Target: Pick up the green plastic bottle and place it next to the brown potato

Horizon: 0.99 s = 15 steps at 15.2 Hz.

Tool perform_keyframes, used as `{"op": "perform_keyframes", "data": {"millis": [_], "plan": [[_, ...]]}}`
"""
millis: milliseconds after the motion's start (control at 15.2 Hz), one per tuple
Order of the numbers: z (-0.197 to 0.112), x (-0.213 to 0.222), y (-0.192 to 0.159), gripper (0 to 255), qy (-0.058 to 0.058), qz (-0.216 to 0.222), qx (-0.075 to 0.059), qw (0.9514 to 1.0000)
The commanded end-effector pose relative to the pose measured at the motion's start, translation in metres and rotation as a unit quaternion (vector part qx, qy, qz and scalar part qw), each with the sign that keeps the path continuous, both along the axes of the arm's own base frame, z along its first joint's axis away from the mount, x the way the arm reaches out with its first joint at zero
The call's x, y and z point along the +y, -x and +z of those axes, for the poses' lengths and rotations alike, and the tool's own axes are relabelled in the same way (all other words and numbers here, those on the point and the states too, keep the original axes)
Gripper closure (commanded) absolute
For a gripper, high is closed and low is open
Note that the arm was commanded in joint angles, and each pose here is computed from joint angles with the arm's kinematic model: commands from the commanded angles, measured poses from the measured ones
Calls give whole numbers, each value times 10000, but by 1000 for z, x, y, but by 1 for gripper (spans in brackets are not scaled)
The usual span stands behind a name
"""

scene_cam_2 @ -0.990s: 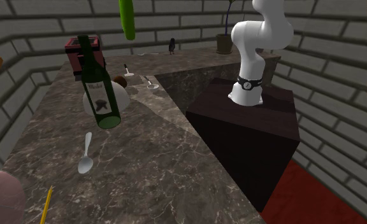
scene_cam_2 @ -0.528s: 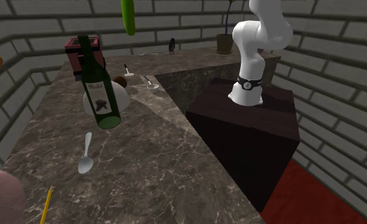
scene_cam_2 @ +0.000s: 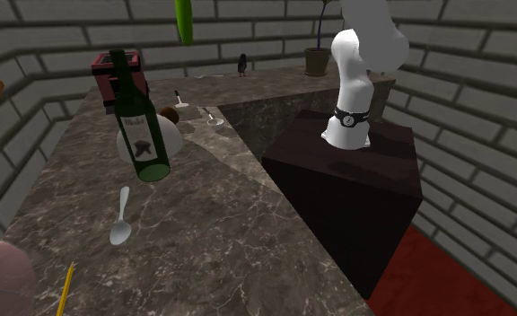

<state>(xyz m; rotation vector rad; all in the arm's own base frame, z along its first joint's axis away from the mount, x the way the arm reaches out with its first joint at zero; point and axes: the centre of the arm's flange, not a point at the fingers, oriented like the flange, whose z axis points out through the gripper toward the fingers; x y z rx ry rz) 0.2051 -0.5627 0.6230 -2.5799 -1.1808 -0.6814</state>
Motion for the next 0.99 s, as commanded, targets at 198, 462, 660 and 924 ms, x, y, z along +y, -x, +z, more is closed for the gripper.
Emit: {"op": "perform_keyframes", "data": {"millis": [198,462,660,924], "plan": [[0,-41,56,255,-6,10,-4,10000],[-16,-46,63,255,-6,10,-4,10000],[-32,-46,63,255,-6,10,-4,10000],[-53,-46,63,255,-6,10,-4,10000]]}}
